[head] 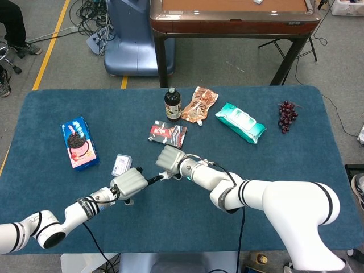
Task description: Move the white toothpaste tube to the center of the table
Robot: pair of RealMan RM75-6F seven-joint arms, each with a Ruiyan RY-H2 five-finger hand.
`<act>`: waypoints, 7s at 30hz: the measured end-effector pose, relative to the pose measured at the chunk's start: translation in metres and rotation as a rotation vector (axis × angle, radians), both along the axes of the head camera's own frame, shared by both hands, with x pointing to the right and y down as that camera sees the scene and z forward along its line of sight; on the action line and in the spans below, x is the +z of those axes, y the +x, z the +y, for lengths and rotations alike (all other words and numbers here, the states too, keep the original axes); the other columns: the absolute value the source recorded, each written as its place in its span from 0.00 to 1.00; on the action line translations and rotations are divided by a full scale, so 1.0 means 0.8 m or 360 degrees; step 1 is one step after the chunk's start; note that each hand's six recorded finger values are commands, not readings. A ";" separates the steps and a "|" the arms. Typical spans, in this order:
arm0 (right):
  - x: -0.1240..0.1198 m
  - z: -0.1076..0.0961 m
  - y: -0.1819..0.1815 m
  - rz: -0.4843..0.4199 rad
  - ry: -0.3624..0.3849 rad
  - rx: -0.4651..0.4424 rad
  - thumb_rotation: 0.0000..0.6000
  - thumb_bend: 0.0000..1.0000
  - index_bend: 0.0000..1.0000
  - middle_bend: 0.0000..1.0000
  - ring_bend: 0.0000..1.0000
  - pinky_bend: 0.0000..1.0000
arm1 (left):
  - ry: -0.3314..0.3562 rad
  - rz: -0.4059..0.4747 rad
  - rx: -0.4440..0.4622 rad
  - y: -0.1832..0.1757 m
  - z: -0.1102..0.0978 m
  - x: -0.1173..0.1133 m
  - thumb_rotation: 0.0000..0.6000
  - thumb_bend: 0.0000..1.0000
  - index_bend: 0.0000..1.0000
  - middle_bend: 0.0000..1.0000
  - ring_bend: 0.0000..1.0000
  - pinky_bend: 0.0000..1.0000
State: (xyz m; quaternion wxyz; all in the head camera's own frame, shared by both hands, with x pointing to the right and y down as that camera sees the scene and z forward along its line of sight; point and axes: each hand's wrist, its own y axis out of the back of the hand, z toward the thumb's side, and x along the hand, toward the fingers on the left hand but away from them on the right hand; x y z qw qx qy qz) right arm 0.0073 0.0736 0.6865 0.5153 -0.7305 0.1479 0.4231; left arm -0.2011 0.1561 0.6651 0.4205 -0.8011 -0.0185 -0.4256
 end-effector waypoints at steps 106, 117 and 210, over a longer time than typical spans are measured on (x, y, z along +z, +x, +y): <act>-0.029 -0.005 0.005 -0.0198 -0.0130 0.0129 1.00 0.99 1.00 0.90 0.99 0.60 | -0.0023 -0.0079 0.0016 -0.001 0.006 0.025 1.00 0.11 0.00 0.54 0.51 0.24; -0.031 -0.018 0.020 -0.0158 -0.0111 0.0158 1.00 0.99 1.00 0.90 0.99 0.60 | 0.0011 -0.0093 -0.0015 -0.013 -0.001 0.016 1.00 0.11 0.00 0.54 0.51 0.24; -0.168 0.145 0.531 -0.0104 0.0750 0.1617 1.00 0.28 0.30 0.36 0.36 0.47 | 0.0782 -0.0076 -0.1486 -0.306 0.058 -0.109 1.00 0.11 0.15 0.37 0.42 0.23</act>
